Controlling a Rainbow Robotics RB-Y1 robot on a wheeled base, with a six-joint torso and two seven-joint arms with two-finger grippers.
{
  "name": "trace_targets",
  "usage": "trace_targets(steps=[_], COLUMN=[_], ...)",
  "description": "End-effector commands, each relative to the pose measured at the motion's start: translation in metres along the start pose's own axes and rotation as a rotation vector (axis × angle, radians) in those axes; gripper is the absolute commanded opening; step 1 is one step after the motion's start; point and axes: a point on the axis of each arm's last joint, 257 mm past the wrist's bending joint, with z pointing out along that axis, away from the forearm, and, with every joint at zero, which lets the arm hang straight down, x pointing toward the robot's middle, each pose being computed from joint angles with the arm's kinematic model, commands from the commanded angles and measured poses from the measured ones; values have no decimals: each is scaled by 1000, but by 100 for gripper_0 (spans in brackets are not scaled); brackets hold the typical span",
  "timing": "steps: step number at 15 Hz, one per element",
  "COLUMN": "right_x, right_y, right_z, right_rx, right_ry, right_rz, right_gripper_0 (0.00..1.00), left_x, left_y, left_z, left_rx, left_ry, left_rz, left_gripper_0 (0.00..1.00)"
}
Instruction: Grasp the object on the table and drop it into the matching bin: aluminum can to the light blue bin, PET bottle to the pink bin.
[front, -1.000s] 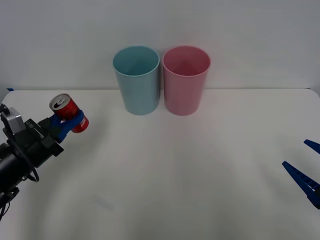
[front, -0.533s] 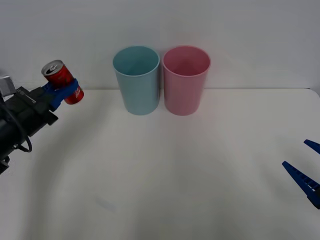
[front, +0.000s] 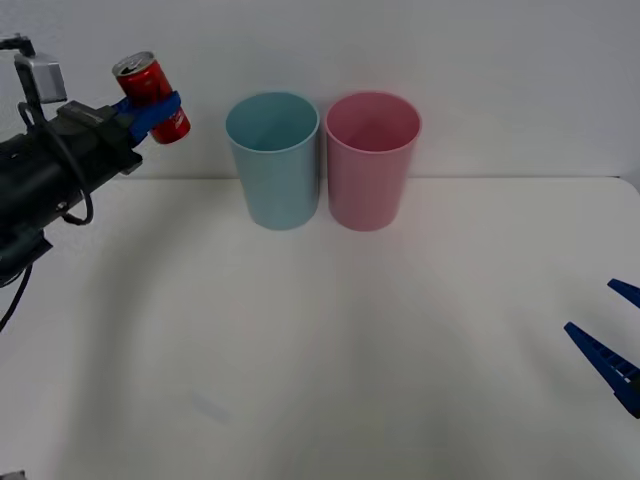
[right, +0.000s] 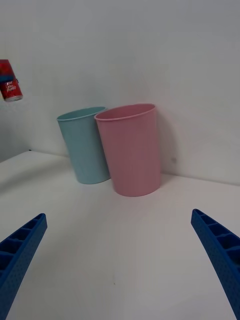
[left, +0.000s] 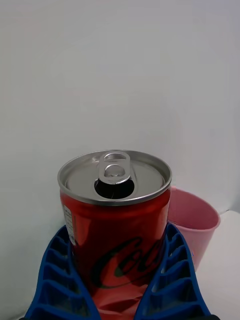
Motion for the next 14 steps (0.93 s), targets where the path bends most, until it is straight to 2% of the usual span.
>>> trace_targets(steps=[1,6,9,12,13,14], right_x=[0,0,0,0,0,0], right_y=[0,0,0,0,0,0], right_z=[0,0,0,0,0,0], right_rx=[0,0,0,0,0,0], right_ry=[0,0,0,0,0,0], right_rz=[0,0,0,0,0,0], right_gripper_0=[100,100,100,100,100,100], left_x=[-2,-1,4,7,12,14], left_y=[11,21,22,17,15,10], left_z=[30,86,114,140,150,158], left_rx=[-2,7,10,20,14,15], left_ry=[22,77,126,152,168,174], left_rz=[2,-16,10,63,95,95], left_gripper_0=[0,0,0,0,0,0])
